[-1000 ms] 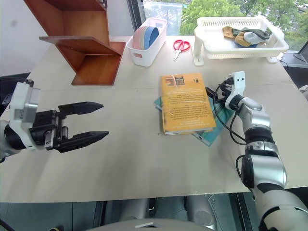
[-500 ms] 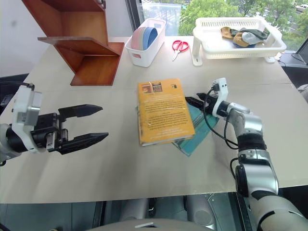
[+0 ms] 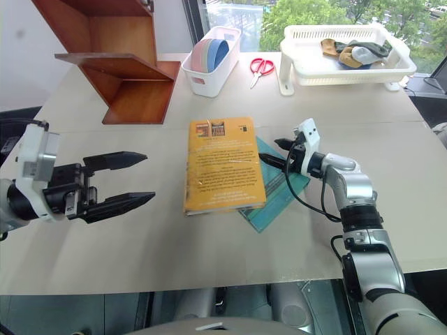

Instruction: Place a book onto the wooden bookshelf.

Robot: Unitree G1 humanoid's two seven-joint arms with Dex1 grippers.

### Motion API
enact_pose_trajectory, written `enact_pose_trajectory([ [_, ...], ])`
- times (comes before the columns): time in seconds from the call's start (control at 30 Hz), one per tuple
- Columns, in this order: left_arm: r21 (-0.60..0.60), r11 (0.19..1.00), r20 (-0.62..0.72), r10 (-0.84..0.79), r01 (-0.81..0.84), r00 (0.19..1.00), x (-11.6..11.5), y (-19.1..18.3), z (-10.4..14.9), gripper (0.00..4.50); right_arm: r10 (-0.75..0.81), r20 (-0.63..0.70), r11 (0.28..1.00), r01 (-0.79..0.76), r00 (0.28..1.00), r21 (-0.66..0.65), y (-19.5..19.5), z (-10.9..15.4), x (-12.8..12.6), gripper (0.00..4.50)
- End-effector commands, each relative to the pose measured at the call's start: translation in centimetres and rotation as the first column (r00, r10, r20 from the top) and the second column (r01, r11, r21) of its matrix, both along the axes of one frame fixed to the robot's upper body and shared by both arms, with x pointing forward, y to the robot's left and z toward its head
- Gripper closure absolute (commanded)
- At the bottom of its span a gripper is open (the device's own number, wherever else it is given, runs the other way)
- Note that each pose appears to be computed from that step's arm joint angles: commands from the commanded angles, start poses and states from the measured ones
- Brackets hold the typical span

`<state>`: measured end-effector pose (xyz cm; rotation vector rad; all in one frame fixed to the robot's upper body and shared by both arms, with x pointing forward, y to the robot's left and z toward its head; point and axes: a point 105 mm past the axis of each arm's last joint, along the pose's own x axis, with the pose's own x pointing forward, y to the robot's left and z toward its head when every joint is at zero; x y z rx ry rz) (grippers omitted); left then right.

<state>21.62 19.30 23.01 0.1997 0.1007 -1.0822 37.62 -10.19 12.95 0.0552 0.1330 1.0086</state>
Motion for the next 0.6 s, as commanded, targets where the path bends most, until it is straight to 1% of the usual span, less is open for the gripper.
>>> enact_pose_trajectory([
  [0.03, 0.012, 1.0, 0.048, 0.0, -0.001, 0.999, -0.1, 0.1, 0.8, 0.01, 0.05, 0.012, 0.999, -0.05, 0.999, -0.004, 1.1, -0.4, -0.7, 0.0],
  [0.1, 0.011, 1.0, 0.047, 0.004, -0.005, 0.999, -0.1, 0.1, 0.8, 0.01, 0.06, 0.026, 0.998, -0.059, 0.998, -0.005, 1.4, -0.2, -0.8, 0.0],
  [0.23, 0.006, 1.0, 0.047, 0.014, -0.014, 0.999, -0.2, 0.2, 0.6, 0.01, 0.066, 0.066, 0.997, -0.063, 0.996, -0.047, 1.8, -0.4, -0.5, 0.0],
  [0.3, -0.001, 0.999, 0.051, 0.035, -0.035, 0.998, -0.1, 0.4, 0.6, 0.01, 0.056, 0.069, 0.998, -0.053, 0.996, -0.045, 1.8, -0.3, -0.2, 0.0],
  [0.4, -0.027, 0.997, 0.037, 0.07, -0.069, 0.997, 0.1, 1.0, 0.4, 0.01, 0.049, 0.095, 0.999, -0.047, 0.994, -0.02, 1.2, 0.7, 0.1, 0.0],
  [0.5, -0.08, 0.985, -0.006, 0.155, -0.155, 0.988, 0.9, 2.3, -0.4, 0.01, 0.053, 0.137, 0.999, -0.052, 0.989, -0.007, -0.5, 2.1, -0.1, 0.0],
  [0.6, -0.165, 0.957, -0.09, 0.227, -0.239, 0.97, 1.9, 3.5, -1.9, 0.01, 0.073, 0.198, 0.997, -0.065, 0.977, -0.049, -3.2, 3.4, -1.0, 0.0],
])
